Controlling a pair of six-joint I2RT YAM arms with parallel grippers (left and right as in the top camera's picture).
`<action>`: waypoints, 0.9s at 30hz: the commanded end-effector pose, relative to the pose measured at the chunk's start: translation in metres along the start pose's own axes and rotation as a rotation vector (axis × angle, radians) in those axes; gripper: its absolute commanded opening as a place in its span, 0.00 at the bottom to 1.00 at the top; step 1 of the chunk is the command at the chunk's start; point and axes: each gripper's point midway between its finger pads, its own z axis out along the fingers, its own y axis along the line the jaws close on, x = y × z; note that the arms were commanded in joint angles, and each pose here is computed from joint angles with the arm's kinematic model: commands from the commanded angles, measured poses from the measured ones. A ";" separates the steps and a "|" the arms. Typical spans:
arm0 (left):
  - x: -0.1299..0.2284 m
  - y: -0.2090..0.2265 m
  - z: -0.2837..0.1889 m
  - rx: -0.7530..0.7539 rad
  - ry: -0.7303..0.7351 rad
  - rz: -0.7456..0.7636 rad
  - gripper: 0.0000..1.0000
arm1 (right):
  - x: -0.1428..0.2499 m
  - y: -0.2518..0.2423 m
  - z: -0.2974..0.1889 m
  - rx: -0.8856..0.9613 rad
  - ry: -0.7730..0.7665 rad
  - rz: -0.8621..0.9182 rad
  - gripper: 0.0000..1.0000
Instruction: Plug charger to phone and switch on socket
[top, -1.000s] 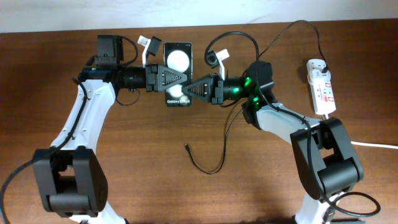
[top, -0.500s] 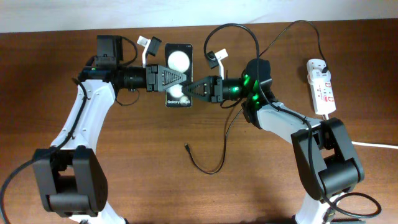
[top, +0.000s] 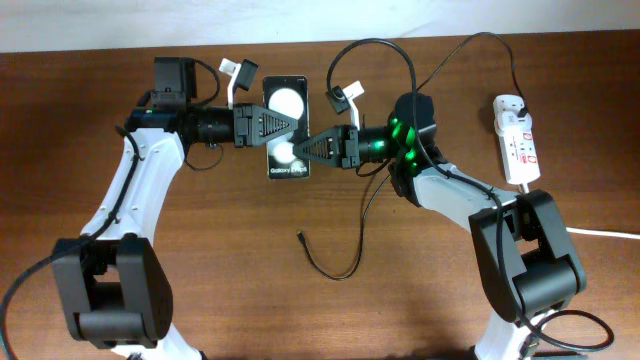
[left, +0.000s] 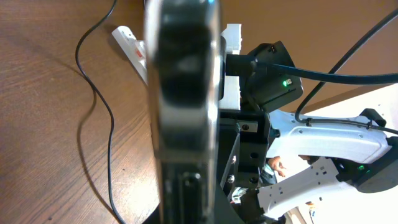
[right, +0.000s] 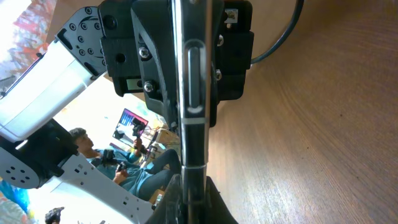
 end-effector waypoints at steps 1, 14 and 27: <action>-0.007 -0.021 -0.004 0.038 -0.012 0.064 0.00 | 0.003 0.000 0.002 0.001 0.008 0.026 0.04; -0.005 -0.017 -0.004 0.014 -0.007 0.041 0.09 | -0.010 -0.009 0.001 0.049 -0.070 0.030 0.04; 0.023 0.084 -0.037 -0.612 0.059 -0.114 0.00 | -0.004 -0.018 -0.012 0.060 -0.038 0.086 0.82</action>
